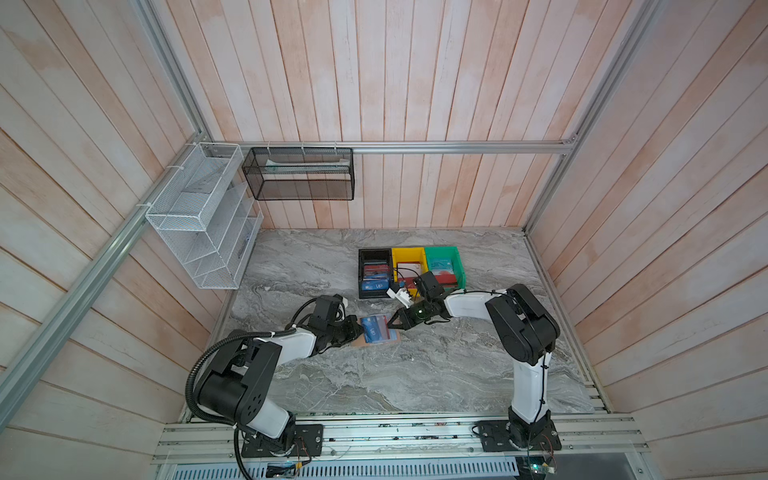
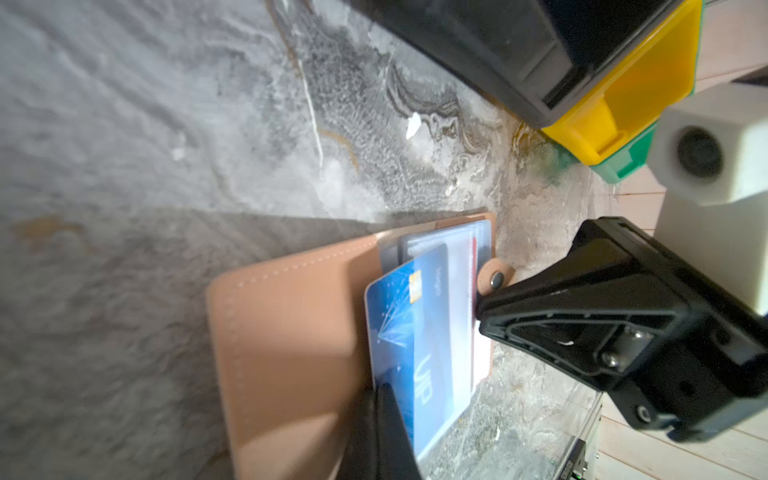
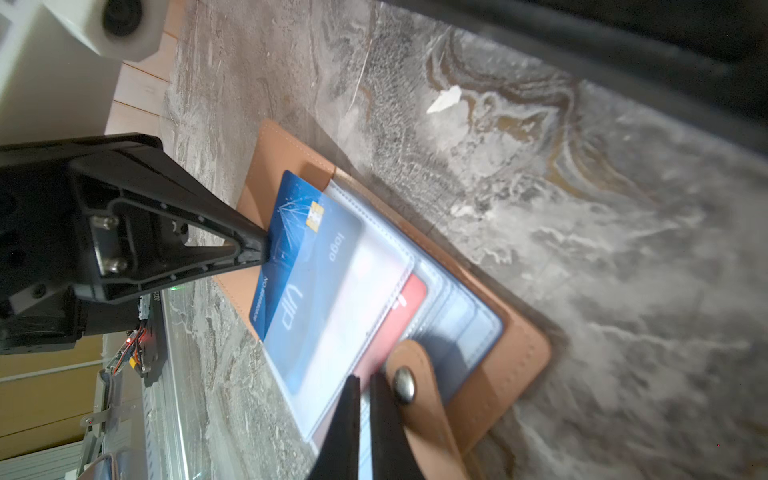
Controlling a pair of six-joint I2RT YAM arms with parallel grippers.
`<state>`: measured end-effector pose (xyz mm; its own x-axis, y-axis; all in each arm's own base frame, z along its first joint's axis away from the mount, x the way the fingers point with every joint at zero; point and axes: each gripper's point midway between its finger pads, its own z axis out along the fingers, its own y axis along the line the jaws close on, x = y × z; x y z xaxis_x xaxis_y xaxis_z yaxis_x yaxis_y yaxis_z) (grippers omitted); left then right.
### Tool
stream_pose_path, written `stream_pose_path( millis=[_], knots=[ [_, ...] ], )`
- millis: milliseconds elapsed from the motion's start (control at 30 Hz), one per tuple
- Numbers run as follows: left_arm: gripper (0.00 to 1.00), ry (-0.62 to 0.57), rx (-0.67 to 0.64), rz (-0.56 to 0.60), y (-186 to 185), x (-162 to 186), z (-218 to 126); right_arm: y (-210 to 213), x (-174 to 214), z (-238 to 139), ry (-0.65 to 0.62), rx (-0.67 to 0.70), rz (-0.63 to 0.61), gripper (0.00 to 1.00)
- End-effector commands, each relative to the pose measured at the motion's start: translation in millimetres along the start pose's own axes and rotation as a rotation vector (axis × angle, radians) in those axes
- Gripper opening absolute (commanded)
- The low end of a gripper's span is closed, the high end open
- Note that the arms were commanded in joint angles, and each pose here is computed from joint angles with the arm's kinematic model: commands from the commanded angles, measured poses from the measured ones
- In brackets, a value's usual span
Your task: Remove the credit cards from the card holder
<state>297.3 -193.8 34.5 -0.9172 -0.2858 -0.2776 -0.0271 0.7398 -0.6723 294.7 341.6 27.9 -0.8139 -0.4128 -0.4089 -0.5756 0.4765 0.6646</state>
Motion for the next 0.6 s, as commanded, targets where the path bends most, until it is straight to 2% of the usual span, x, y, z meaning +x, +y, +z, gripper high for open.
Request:
stream_pose_path(
  millis=[0, 333, 567],
  knots=[
    [0.0, 0.005, -0.065, -0.004, 18.0, 7.2, -8.0, -12.6, 35.1, 6.5, 0.092, 0.035, 0.081, 0.12],
    [0.0, -0.06, -0.035, 0.016, 1.1, -5.6, -32.9, 22.0, 8.8, -15.6, 0.03, -0.027, 0.024, 0.12],
    [0.0, -0.119, 0.022, 0.03, -20.3, -16.2, -51.1, 52.1, -11.2, -36.5, -0.012, -0.077, -0.035, 0.21]
  ],
)
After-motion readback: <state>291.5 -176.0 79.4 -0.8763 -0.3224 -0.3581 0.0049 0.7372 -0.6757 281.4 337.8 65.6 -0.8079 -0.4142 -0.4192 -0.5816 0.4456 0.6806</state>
